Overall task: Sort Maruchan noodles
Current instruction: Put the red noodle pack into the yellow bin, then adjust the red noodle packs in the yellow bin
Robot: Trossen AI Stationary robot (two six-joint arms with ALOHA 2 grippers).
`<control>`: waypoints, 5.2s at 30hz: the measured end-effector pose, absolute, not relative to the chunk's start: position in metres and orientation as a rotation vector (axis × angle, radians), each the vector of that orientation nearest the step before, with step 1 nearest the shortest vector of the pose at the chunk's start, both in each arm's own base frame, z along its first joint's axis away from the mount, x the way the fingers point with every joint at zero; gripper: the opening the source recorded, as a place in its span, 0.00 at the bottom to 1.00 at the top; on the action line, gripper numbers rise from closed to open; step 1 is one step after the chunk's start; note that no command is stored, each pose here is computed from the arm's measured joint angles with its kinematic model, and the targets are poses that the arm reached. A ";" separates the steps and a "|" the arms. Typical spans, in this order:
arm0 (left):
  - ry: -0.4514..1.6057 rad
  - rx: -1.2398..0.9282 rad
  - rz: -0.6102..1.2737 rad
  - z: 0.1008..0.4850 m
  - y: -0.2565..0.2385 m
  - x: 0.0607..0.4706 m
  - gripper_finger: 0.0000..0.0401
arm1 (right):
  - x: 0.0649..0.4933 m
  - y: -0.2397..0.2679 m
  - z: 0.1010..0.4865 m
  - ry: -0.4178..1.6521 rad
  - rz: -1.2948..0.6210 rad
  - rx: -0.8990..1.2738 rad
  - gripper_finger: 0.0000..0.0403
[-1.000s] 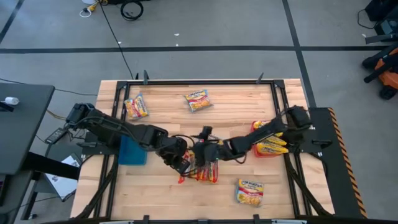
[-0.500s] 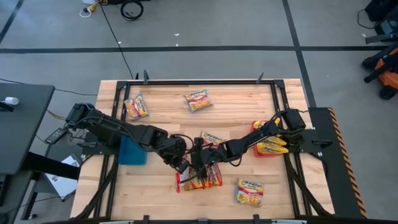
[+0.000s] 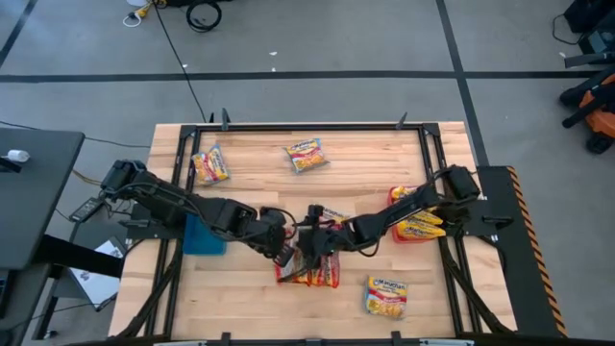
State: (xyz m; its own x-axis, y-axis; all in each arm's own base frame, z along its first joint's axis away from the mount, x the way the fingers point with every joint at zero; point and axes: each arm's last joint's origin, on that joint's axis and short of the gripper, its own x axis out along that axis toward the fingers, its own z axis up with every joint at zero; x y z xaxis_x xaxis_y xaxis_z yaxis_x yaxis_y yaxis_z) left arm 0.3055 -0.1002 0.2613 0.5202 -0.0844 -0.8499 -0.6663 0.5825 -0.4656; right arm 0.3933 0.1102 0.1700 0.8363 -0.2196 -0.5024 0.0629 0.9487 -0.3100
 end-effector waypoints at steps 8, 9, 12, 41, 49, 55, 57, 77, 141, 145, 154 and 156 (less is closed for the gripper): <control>0.856 -0.818 0.551 0.261 -0.088 0.309 0.01 | 0.362 0.143 0.195 0.616 -0.108 -0.276 0.60; 0.851 -0.817 0.556 0.261 -0.087 0.309 0.01 | 0.360 0.149 0.195 0.620 -0.087 -0.262 0.60; 0.842 -0.825 0.554 0.261 -0.085 0.310 0.01 | 0.353 0.164 0.194 0.622 -0.034 -0.251 0.60; 0.904 -0.895 0.388 0.260 -0.116 0.305 0.01 | 0.381 0.122 0.191 0.520 -0.216 -0.149 0.60; 0.843 -0.786 0.316 0.255 -0.109 0.312 0.01 | 0.372 0.141 0.191 0.537 -0.168 -0.185 0.60; 0.857 -0.817 0.284 0.256 -0.113 0.311 0.01 | 0.369 0.145 0.195 0.529 -0.153 -0.198 0.60; 0.862 -0.827 0.294 0.256 -0.114 0.310 0.01 | 0.369 0.145 0.195 0.530 -0.156 -0.199 0.60; 0.953 -0.811 0.400 0.248 -0.107 0.302 0.01 | 0.383 0.125 0.184 0.546 -0.162 -0.147 0.60; 0.815 -0.286 0.238 0.281 -0.148 0.286 0.58 | 0.405 0.062 0.171 0.497 -0.419 -0.055 0.60; 0.829 -0.197 0.283 0.264 -0.158 0.289 0.58 | 0.399 0.066 0.182 0.498 -0.406 -0.082 0.60; 0.853 -0.109 0.474 0.231 -0.142 0.311 0.45 | 0.366 0.111 0.223 0.489 -0.339 -0.118 0.60; 0.868 -0.097 0.505 0.228 -0.132 0.316 0.41 | 0.362 0.123 0.224 0.474 -0.329 -0.120 0.60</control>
